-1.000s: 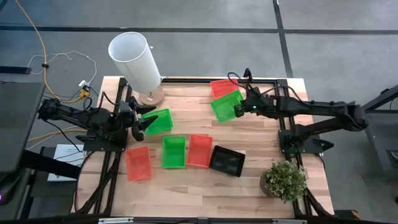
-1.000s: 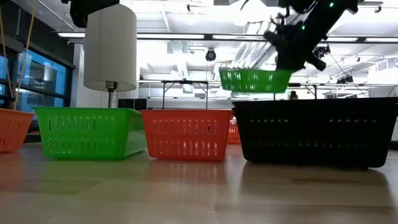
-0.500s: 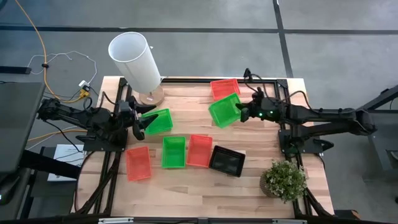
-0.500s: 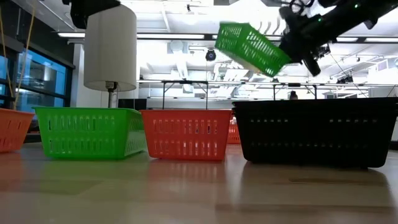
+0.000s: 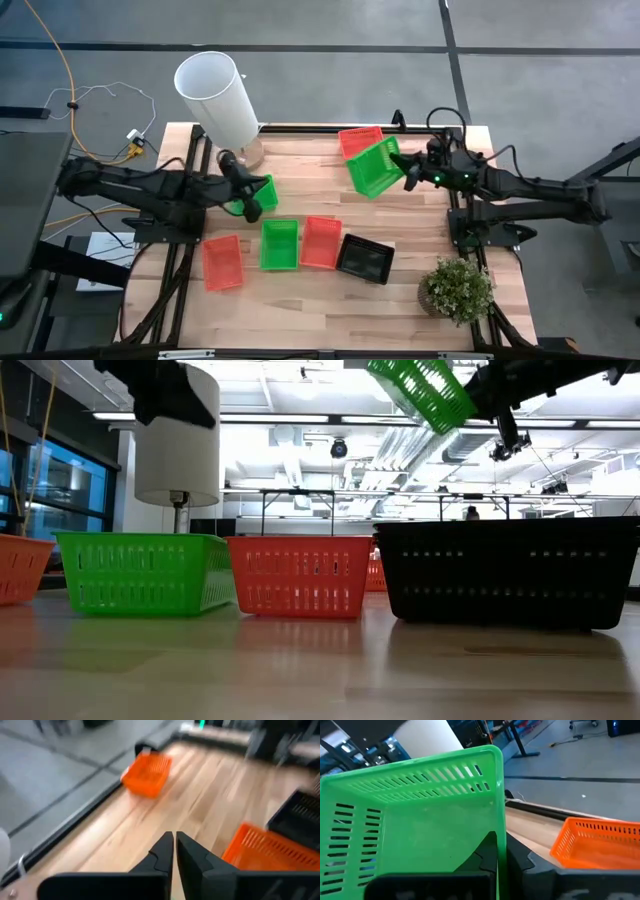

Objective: Stack baskets by color
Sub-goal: Stack the top right green bin on the top left green bin

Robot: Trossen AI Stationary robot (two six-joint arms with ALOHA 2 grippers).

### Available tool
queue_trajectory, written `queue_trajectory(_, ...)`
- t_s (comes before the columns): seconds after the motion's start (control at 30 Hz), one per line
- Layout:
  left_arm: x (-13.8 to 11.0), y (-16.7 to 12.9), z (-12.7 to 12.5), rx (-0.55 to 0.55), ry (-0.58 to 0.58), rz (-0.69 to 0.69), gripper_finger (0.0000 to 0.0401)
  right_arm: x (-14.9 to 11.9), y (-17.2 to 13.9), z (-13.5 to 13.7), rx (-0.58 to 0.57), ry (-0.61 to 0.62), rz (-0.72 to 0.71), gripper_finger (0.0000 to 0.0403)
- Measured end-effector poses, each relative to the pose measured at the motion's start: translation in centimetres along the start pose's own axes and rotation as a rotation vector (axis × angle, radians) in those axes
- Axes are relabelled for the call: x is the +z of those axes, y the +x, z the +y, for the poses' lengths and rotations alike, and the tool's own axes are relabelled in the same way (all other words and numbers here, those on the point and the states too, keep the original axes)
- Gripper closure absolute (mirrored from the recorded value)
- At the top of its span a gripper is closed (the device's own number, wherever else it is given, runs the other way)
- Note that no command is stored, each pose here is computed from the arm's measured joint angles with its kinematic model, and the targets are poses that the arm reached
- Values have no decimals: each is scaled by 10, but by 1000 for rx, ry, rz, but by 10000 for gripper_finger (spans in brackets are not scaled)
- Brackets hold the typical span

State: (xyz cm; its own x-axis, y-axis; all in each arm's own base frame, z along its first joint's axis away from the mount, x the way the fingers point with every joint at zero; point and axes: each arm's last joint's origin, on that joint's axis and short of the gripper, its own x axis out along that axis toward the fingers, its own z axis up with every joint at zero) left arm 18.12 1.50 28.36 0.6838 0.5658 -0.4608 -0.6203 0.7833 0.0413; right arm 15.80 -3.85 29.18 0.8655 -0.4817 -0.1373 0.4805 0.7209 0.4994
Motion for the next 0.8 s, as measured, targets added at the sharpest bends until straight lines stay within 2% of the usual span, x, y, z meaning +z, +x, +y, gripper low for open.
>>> queue_trajectory(0.33,0,35,7,130,-22,309,400,5,-7,0,17,4,-29,403)
queue_trajectory(0.57,-12,54,11,219,-46,448,401,4,-6,0,21,3,-24,403)
queue_trajectory(0.8,-33,83,14,227,-134,636,401,4,-6,1,30,2,-16,403)
